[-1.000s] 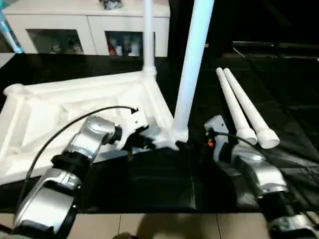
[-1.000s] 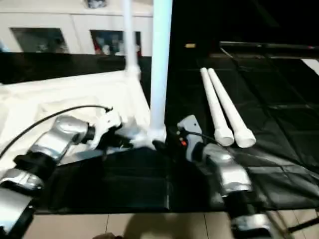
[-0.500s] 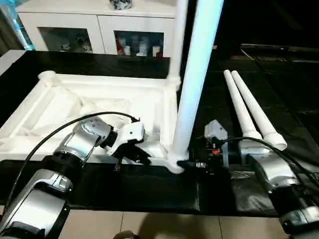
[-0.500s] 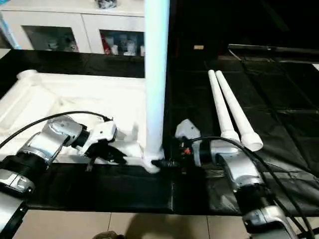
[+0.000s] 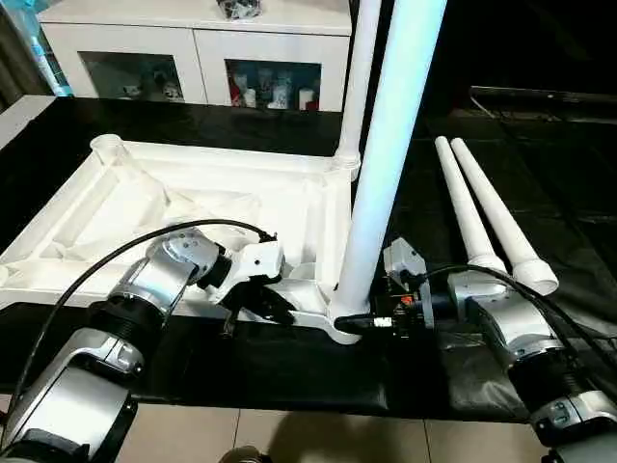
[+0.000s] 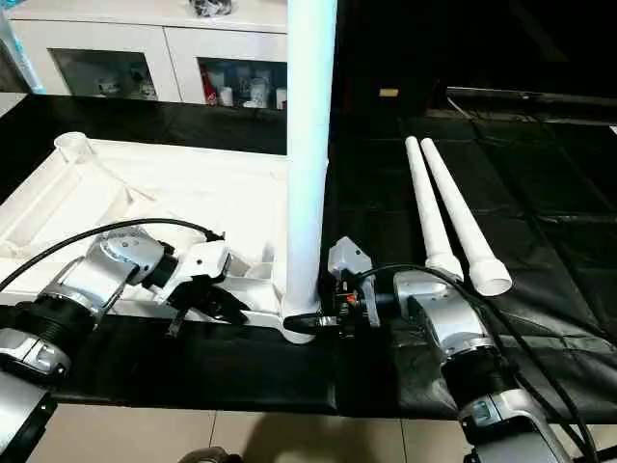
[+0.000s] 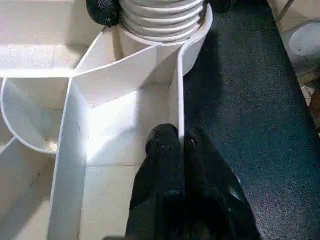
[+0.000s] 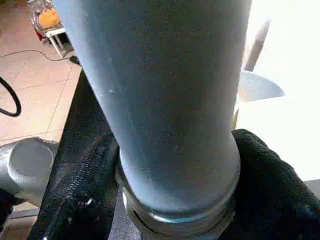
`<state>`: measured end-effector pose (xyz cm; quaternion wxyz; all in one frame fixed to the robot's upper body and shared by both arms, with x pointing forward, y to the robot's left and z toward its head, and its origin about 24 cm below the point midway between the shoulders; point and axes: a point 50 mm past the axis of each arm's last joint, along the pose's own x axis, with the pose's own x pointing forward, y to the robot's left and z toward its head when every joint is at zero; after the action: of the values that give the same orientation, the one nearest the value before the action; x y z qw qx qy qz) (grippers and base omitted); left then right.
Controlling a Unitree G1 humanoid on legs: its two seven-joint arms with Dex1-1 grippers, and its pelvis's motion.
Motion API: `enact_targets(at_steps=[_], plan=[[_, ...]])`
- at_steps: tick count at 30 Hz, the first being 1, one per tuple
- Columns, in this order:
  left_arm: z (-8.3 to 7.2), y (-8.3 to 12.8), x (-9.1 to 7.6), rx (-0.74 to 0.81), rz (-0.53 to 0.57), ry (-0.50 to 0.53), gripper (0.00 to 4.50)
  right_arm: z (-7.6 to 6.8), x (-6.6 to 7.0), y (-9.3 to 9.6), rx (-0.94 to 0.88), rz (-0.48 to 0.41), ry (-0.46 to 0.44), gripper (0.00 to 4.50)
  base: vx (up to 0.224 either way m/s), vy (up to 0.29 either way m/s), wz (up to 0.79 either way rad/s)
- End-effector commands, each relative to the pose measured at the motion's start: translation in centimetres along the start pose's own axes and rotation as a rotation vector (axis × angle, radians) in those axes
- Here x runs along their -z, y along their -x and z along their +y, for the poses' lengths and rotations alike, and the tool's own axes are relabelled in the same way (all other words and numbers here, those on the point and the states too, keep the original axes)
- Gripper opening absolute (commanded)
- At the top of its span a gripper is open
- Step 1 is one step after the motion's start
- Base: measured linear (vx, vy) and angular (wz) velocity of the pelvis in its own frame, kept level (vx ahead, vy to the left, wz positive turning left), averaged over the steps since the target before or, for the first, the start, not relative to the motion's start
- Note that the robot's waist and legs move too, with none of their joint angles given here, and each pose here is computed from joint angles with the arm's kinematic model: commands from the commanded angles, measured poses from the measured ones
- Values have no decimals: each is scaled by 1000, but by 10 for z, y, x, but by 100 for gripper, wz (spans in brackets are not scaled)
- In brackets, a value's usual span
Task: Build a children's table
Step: Rotate leg to tighten
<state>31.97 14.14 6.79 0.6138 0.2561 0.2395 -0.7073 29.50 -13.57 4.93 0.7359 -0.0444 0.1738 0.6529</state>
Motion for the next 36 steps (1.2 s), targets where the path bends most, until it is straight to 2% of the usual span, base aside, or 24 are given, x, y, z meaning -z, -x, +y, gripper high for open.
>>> enact_targets(at_steps=[1,5,8,14,15,16,18,21,24,26,28,36], plan=[[-4,-8,-4,86,12,-40,0,-2,-4,1,-2,-5,16,282,0,0,0],[2,-11,-3,-11,-16,29,0,2,-1,-1,12,-37,-13,281,0,0,0],[11,-16,-8,-137,-89,115,0,3,4,-7,101,-89,-72,280,0,0,0],[30,-22,-17,-396,-160,270,0,-5,21,-29,432,-123,-204,279,0,0,0],[36,-26,-21,-476,-170,324,0,-10,23,-40,568,-147,-273,279,0,0,0],[36,-26,-21,-476,-170,324,0,-10,23,-40,568,-147,-273,279,0,0,0],[44,-32,-30,-586,-191,392,0,-18,20,-56,739,-180,-367,279,0,0,0],[48,-35,-36,-647,-205,421,0,-22,17,-62,807,-184,-399,279,0,0,0],[54,-38,-46,-709,-226,440,0,-27,13,-67,881,-178,-394,279,0,0,0],[55,-39,-50,-725,-224,434,0,-29,11,-67,901,-200,-407,335,0,0,0],[55,-40,-52,-722,-222,427,0,-30,10,-67,921,-208,-420,351,0,0,0],[50,-34,-39,-657,-186,374,0,-31,11,-46,914,-221,-331,427,0,0,0]])
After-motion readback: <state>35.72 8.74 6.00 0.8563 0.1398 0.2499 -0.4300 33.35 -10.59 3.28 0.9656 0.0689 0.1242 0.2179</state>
